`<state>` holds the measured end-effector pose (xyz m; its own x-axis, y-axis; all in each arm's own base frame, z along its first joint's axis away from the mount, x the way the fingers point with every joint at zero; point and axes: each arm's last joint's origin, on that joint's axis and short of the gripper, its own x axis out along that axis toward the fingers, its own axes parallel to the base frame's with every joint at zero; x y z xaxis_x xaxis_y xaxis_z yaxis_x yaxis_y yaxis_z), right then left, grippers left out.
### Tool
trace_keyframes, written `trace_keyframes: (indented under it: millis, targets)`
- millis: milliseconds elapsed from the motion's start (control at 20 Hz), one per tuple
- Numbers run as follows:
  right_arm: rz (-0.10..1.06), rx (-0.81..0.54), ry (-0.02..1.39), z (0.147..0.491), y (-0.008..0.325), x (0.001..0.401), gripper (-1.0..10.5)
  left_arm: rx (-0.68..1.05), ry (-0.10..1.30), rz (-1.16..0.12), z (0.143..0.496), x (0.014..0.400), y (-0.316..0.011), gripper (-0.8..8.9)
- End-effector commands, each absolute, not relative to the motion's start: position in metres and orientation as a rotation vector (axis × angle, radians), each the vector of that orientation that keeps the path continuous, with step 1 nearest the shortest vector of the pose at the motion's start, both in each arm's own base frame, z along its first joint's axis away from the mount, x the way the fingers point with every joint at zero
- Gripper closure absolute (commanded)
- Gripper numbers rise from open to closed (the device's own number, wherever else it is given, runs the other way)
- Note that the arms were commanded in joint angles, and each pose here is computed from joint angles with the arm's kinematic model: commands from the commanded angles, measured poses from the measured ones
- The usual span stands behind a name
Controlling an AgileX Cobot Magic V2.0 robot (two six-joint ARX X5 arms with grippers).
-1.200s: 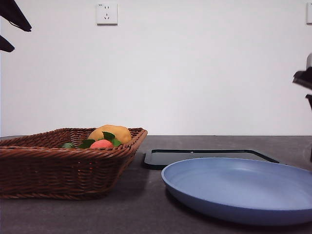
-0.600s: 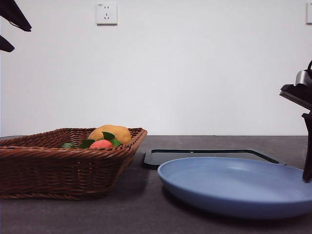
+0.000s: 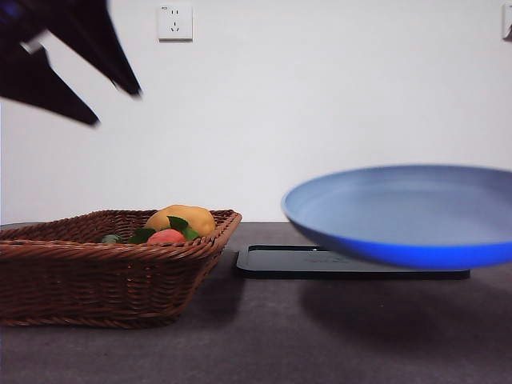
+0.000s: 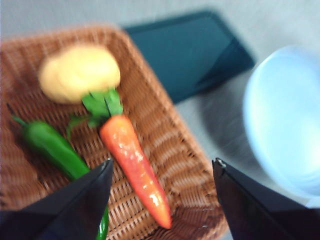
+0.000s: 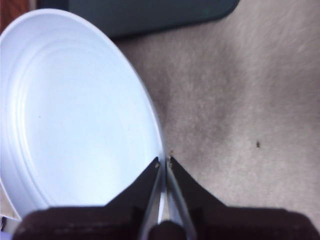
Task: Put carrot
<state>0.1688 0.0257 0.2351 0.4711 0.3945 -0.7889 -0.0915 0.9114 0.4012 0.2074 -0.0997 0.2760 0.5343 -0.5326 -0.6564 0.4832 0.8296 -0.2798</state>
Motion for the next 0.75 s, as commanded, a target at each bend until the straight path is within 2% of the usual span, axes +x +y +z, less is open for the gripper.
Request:
trace_keyframes:
  millis: [50, 350, 750]
  targets:
    - [0.309, 0.331, 1.0, 0.243, 0.026, 0.165, 9.4, -0.008, 0.87, -0.531, 0.261, 0.223, -0.12, 4.65]
    - [0.309, 0.339, 0.975, 0.247, 0.025, 0.162, 9.4, 0.092, 0.991, -0.416, 0.222, 0.257, -0.145, 4.65]
    - [0.31, 0.338, 0.975, 0.247, 0.025, 0.162, 9.4, 0.063, 1.028, -0.424, 0.191, 0.275, -0.156, 4.65]
